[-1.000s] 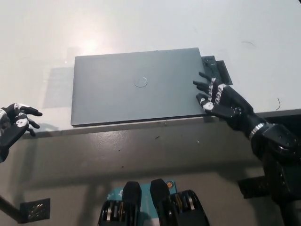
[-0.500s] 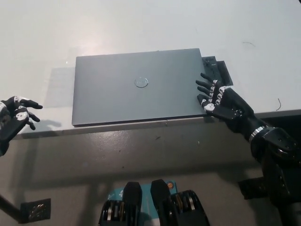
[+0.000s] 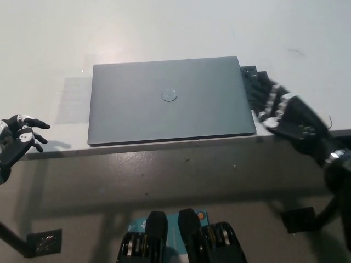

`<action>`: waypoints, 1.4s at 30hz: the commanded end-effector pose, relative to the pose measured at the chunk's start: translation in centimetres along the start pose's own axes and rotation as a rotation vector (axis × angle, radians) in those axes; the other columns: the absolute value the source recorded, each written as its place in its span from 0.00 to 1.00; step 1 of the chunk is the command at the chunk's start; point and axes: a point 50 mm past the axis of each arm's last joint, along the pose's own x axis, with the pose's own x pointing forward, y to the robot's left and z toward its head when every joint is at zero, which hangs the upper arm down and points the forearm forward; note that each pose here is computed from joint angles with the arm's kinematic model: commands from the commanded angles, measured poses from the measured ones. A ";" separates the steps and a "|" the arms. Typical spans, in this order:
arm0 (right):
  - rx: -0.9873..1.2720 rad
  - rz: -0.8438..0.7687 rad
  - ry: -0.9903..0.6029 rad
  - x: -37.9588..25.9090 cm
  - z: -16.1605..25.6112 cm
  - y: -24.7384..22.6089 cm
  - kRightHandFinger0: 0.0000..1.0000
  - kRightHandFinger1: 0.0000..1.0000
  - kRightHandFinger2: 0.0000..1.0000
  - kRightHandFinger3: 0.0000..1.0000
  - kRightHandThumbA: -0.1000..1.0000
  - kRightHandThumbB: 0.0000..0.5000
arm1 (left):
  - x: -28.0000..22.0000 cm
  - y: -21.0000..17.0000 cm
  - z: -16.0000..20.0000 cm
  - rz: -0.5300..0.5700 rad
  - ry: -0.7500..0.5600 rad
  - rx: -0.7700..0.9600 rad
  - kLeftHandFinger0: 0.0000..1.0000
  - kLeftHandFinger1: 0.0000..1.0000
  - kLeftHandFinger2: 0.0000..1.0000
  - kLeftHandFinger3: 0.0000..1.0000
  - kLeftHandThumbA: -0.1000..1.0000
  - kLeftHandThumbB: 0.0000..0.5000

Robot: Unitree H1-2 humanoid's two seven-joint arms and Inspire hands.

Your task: The robot uses its right hand to push down on the lid of a laptop kept in the middle of the desk to close it

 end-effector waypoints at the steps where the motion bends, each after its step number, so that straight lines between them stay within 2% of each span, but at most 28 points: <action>1: 0.009 0.025 -0.114 -4.2 4.3 -1.9 1.00 1.00 0.98 1.00 0.51 0.57 | 0.5 1.1 2.0 0.011 -0.053 0.039 0.33 0.38 0.49 0.53 0.00 0.32; 5: -0.004 -0.072 -0.129 -8.3 4.2 -4.3 1.00 1.00 0.98 1.00 0.52 0.52 | 0.5 1.1 2.0 0.008 -0.058 0.046 0.32 0.37 0.49 0.54 0.01 0.32; 8: -0.003 -0.150 -0.108 -10.7 3.4 -5.9 1.00 1.00 1.00 1.00 0.55 0.59 | 0.7 1.1 2.1 0.011 -0.060 0.044 0.31 0.36 0.47 0.52 0.02 0.36; 10: 0.005 -0.194 -0.095 -12.2 2.5 -6.9 1.00 1.00 0.99 1.00 0.54 0.55 | 0.7 1.1 2.1 0.013 -0.055 0.038 0.31 0.36 0.47 0.52 0.03 0.36; 13: 0.042 -0.273 -0.067 -14.7 0.5 -8.4 1.00 1.00 0.97 1.00 0.51 0.59 | 0.8 1.2 2.2 0.006 -0.069 0.047 0.28 0.35 0.47 0.52 0.01 0.33; 16: 0.054 -0.299 -0.063 -15.4 -0.1 -8.6 1.00 1.00 0.97 1.00 0.51 0.57 | 0.7 1.1 2.1 0.006 -0.062 0.053 0.31 0.36 0.47 0.53 0.00 0.30; 18: 0.047 -0.311 -0.060 -15.7 -0.2 -8.7 1.00 1.00 0.98 1.00 0.51 0.59 | 0.6 1.1 1.9 0.002 -0.059 0.047 0.32 0.37 0.48 0.53 0.00 0.30; 20: 0.045 -0.316 -0.061 -15.9 -0.5 -8.9 1.00 1.00 1.00 1.00 0.51 0.59 | 0.6 1.1 1.8 0.003 -0.057 0.042 0.33 0.37 0.47 0.54 0.00 0.30; 21: 0.058 -0.322 -0.072 -15.9 -0.6 -9.0 1.00 1.00 1.00 1.00 0.50 0.53 | 0.6 1.1 1.8 -0.003 -0.058 0.036 0.32 0.37 0.47 0.54 0.00 0.29; 23: 0.055 -0.323 -0.073 -16.0 -0.5 -9.3 1.00 1.00 0.98 1.00 0.50 0.56 | 0.5 0.9 1.4 -0.004 -0.066 0.030 0.30 0.35 0.47 0.53 0.00 0.30; 30: 0.050 -0.318 -0.067 -15.8 -0.5 -9.3 1.00 1.00 0.99 1.00 0.47 0.55 | 0.7 0.7 1.5 -0.005 -0.072 0.015 0.28 0.34 0.45 0.53 0.01 0.32; 35: 0.043 -0.321 -0.069 -15.5 -0.5 -9.3 1.00 1.00 0.97 1.00 0.47 0.53 | 0.9 0.9 1.2 -0.018 -0.080 0.027 0.31 0.37 0.49 0.56 0.00 0.28; 36: 0.051 -0.318 -0.070 -15.4 -0.5 -9.3 1.00 1.00 0.97 1.00 0.46 0.50 | 0.8 0.8 1.4 -0.008 -0.070 0.033 0.30 0.36 0.48 0.55 0.00 0.28; 39: 0.053 -0.313 -0.070 -15.4 -0.5 -9.3 1.00 1.00 0.98 1.00 0.45 0.48 | 0.8 0.7 1.5 -0.009 -0.073 0.029 0.28 0.34 0.46 0.54 0.00 0.29; 41: 0.036 -0.317 -0.062 -15.4 -0.3 -9.2 1.00 1.00 0.96 1.00 0.47 0.55 | 0.9 0.7 1.4 -0.015 -0.076 0.022 0.27 0.34 0.46 0.54 0.00 0.28; 42: 0.030 -0.316 -0.060 -15.4 -0.1 -9.3 1.00 1.00 0.96 1.00 0.47 0.55 | 0.9 0.6 1.1 -0.014 -0.074 0.017 0.27 0.34 0.46 0.54 0.00 0.28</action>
